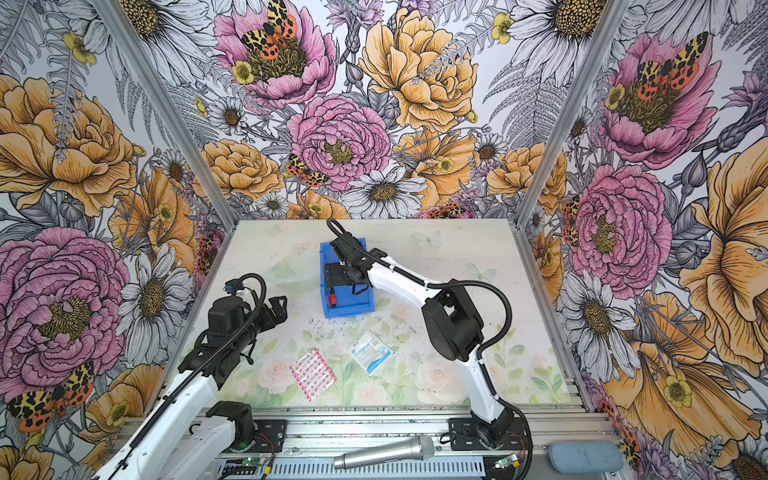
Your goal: Put the screwdriver in the bin
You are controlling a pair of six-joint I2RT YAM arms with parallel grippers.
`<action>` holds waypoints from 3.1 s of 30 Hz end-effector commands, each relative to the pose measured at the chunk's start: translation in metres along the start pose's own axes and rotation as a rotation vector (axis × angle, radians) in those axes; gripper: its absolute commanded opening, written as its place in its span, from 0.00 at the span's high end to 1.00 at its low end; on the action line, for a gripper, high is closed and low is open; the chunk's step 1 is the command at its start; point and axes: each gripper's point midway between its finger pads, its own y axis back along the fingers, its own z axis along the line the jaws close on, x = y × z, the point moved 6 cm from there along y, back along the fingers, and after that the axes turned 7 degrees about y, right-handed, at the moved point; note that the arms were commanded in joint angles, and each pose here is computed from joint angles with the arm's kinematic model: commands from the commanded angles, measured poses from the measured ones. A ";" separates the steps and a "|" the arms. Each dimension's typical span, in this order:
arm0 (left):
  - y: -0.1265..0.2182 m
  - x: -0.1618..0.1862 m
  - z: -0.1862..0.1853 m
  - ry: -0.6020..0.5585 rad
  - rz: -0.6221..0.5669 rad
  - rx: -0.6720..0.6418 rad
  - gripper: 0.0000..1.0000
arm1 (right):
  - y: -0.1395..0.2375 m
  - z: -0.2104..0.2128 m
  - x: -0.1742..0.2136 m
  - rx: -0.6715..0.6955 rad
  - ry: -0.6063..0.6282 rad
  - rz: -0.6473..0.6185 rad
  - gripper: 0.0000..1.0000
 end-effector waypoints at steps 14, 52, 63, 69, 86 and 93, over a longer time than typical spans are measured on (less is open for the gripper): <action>0.014 -0.019 -0.018 -0.170 -0.002 -0.019 0.01 | 0.161 -0.093 0.070 0.465 0.025 -0.223 0.00; -0.011 -0.007 0.024 -0.404 -0.390 -0.095 0.01 | 0.200 -0.254 0.201 0.704 0.107 -0.593 0.00; -0.060 -0.025 0.009 -0.468 -0.376 -0.043 0.01 | 0.170 -0.283 0.152 0.622 0.144 -0.664 0.00; -0.088 -0.036 0.000 -0.494 -0.383 -0.025 0.01 | 0.152 -0.303 0.139 0.607 0.117 -0.672 0.00; -0.111 -0.036 0.027 -0.365 -0.417 -0.066 0.01 | 0.144 -0.327 0.143 0.680 0.005 -0.648 0.01; -0.113 -0.036 0.027 -0.362 -0.406 -0.060 0.01 | 0.145 -0.326 0.144 0.679 0.006 -0.654 0.01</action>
